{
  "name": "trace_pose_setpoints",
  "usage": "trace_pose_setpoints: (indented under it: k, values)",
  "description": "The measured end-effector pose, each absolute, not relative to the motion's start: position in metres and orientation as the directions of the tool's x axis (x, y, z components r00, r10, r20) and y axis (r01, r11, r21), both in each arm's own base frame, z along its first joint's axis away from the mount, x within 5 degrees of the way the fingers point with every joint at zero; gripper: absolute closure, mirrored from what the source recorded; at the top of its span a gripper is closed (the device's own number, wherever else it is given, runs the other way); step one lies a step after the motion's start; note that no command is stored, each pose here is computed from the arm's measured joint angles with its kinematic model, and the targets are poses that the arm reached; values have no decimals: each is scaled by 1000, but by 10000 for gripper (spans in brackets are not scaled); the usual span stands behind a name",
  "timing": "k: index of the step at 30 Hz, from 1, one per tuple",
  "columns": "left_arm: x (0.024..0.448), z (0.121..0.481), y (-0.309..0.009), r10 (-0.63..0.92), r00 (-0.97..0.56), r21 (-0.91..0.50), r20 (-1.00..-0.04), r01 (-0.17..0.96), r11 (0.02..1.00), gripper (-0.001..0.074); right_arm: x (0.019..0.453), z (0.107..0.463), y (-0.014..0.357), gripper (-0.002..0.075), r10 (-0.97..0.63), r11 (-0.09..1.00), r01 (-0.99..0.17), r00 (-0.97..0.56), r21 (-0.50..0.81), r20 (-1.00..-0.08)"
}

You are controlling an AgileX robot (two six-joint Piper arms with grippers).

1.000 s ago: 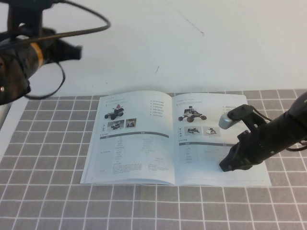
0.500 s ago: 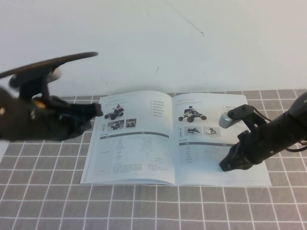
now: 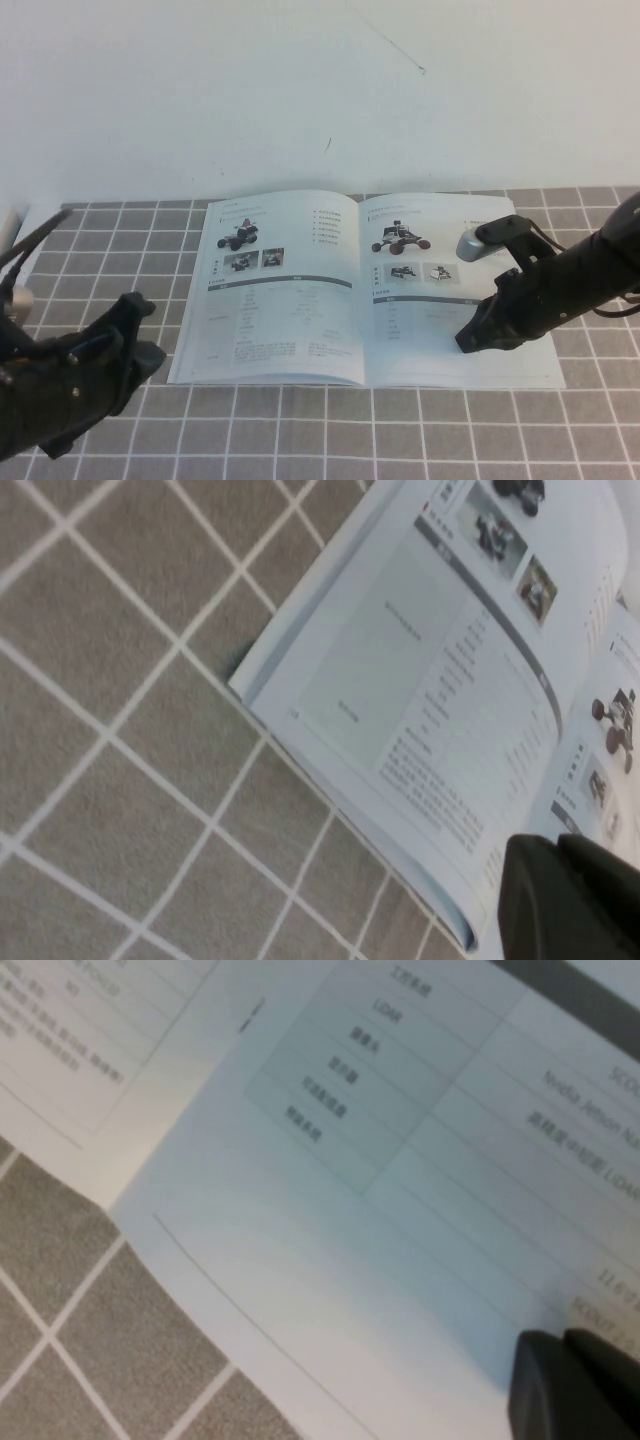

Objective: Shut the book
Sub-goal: 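Close the open booklet and leave it lying on the table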

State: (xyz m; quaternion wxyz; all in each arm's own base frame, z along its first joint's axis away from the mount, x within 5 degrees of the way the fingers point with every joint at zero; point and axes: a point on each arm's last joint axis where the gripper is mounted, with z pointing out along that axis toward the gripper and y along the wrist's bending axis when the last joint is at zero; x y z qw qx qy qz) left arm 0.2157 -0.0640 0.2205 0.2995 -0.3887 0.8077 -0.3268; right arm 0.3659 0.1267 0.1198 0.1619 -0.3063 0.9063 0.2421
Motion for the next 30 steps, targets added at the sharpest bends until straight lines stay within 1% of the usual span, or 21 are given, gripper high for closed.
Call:
trace_pose_setpoints:
  k: [5,8,11,14,17,19,22,24,27,28,30]
  values:
    - [217,215,-68,-824,-538,-764,-178,-453,460,737,367,120,127,729,-454,705,-619,-769,347,-449]
    - [221,205,-73,-811,-569,-753,-131,-475,455,737,368,121,128,729,-437,710,-608,-776,355,-454]
    - [226,191,-81,-768,-632,-746,-100,-464,478,737,368,121,128,729,-425,714,-600,-781,362,-458]
    - [233,176,-90,-685,-722,-735,-96,-413,539,734,369,122,129,729,-421,714,-598,-783,364,-458]
    - [242,164,-100,-619,-783,-737,-60,-384,557,702,369,121,129,729,-418,715,-595,-785,367,-458]
    - [250,160,-106,-574,-817,-747,-57,-347,567,650,369,121,129,729,-418,715,-595,-785,367,-458]
    - [263,163,-112,-519,-849,-765,-100,-268,586,554,369,121,129,729,-418,715,-595,-785,367,-458]
    - [270,170,-115,-466,-868,-772,-170,-176,611,518,369,121,129,729,-418,715,-595,-785,367,-458]
    - [282,184,-119,-385,-872,-763,-301,-22,645,517,369,122,129,729,-409,720,-586,-791,372,-455]
    - [286,188,-120,-375,-867,-761,-329,8,649,527,369,125,128,729,-400,724,-581,-793,372,-459]
    - [297,201,-121,-377,-841,-749,-389,50,661,581,370,134,124,725,-377,734,-569,-795,370,-475]
